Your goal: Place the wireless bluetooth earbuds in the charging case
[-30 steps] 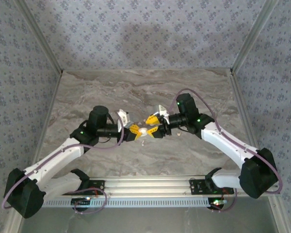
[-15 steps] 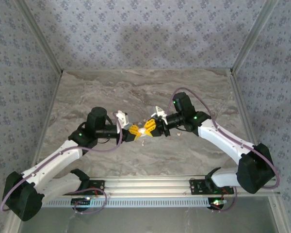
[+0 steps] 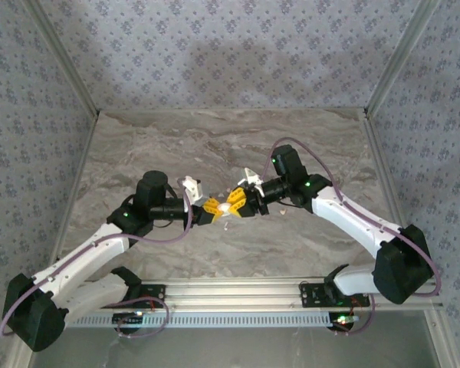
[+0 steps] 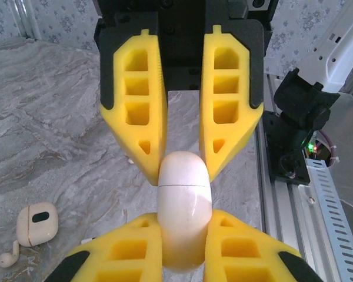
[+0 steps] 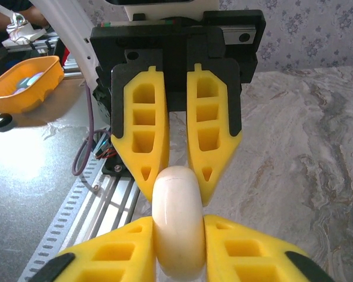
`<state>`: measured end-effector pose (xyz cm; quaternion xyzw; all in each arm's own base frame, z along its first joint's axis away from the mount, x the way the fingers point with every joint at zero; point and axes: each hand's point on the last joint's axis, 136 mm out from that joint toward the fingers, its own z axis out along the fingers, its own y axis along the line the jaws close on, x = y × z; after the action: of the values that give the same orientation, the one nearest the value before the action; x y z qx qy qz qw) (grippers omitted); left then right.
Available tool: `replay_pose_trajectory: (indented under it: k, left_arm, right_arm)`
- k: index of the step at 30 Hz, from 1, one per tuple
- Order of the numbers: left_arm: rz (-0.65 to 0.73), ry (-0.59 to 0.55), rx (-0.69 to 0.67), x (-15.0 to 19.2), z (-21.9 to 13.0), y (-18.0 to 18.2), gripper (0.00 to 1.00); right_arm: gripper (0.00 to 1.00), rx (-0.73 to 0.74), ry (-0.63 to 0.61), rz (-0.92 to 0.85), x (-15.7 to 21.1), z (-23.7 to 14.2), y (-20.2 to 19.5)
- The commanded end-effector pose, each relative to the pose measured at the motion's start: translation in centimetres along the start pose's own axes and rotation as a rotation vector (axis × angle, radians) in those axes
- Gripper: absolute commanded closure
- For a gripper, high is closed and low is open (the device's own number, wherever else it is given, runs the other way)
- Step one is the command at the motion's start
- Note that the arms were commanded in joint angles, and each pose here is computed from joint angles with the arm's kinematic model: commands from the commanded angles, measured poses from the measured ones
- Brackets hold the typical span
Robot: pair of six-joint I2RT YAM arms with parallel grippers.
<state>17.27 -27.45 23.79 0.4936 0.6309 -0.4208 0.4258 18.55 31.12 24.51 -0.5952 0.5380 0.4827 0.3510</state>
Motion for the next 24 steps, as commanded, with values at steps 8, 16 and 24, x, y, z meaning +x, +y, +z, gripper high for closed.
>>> replay_pose_trajectory:
  k: [8,16,24]
  left_arm:
    - [0.108,0.037,-0.067,-0.1,-0.5,0.3,0.63]
    - [0.177,0.141,-0.064,2.0,-0.1,-0.1,0.50]
    - [0.191,0.162,-0.020,2.7,0.7,-0.6,0.48]
  right_arm:
    - [0.80,0.054,0.112,-0.006,0.5,-0.4,0.1]
    - [0.82,0.141,0.254,-0.060,1.9,-1.0,0.0]
    - [0.82,0.126,0.288,-0.100,1.8,0.0,0.9]
